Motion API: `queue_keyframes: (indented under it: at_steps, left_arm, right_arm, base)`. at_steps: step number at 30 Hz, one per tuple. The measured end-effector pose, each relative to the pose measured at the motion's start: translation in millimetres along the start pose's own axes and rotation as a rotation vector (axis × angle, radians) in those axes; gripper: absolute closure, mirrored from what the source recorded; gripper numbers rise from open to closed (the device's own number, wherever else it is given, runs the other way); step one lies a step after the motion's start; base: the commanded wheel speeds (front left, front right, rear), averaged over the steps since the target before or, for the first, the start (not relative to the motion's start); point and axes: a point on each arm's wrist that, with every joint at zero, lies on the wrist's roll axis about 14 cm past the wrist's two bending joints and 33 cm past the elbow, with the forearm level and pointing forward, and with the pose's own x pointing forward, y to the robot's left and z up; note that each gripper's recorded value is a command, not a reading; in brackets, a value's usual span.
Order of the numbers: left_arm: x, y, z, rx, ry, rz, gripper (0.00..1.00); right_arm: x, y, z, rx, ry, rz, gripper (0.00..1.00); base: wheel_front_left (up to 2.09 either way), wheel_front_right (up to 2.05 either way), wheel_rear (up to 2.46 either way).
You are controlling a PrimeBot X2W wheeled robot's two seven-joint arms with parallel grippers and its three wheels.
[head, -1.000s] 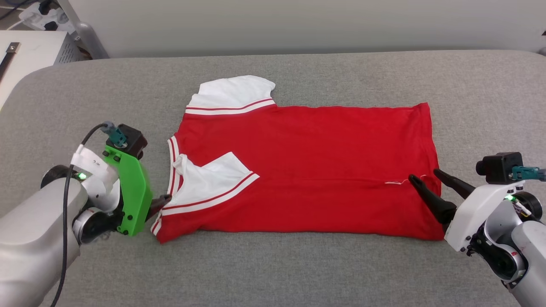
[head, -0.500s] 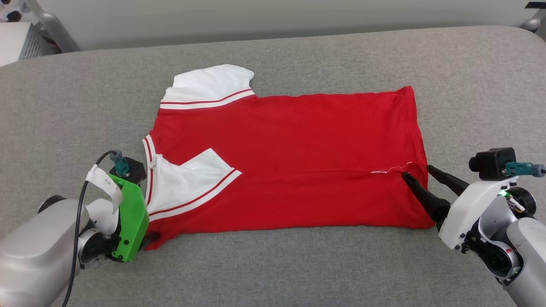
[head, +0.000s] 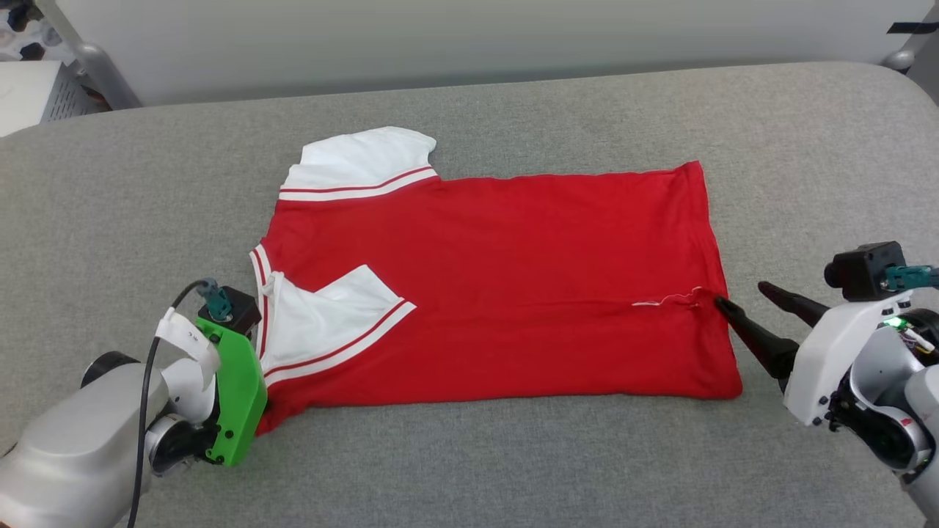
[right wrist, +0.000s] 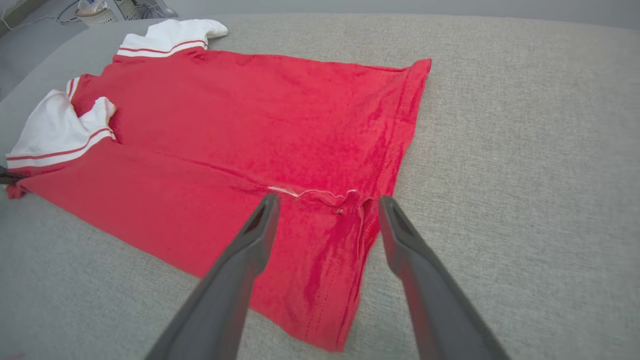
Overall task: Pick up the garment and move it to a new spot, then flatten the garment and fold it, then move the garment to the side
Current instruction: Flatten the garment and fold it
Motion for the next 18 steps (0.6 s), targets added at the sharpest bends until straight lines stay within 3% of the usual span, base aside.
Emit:
queue_keyframes:
  at_steps: [3,14,18]
  left_arm:
    - [-6,-3,3,0.025,-0.034,0.002,1.00]
    - [-25,-2,17,0.078,-0.127,0.019,1.00]
    - [-25,-2,20,0.093,-0.135,0.019,1.00]
  right_arm:
    - [-8,-6,4,-0.051,0.050,-0.007,0.00]
    - [-32,-11,-32,-0.135,0.470,0.015,0.00]
    - [-27,-7,-41,-0.127,0.527,0.028,0.00]
  base:
    - [0.00,0.00,0.00]
    - [0.00,0.00,0.00]
    - [0.00,0.00,0.00]
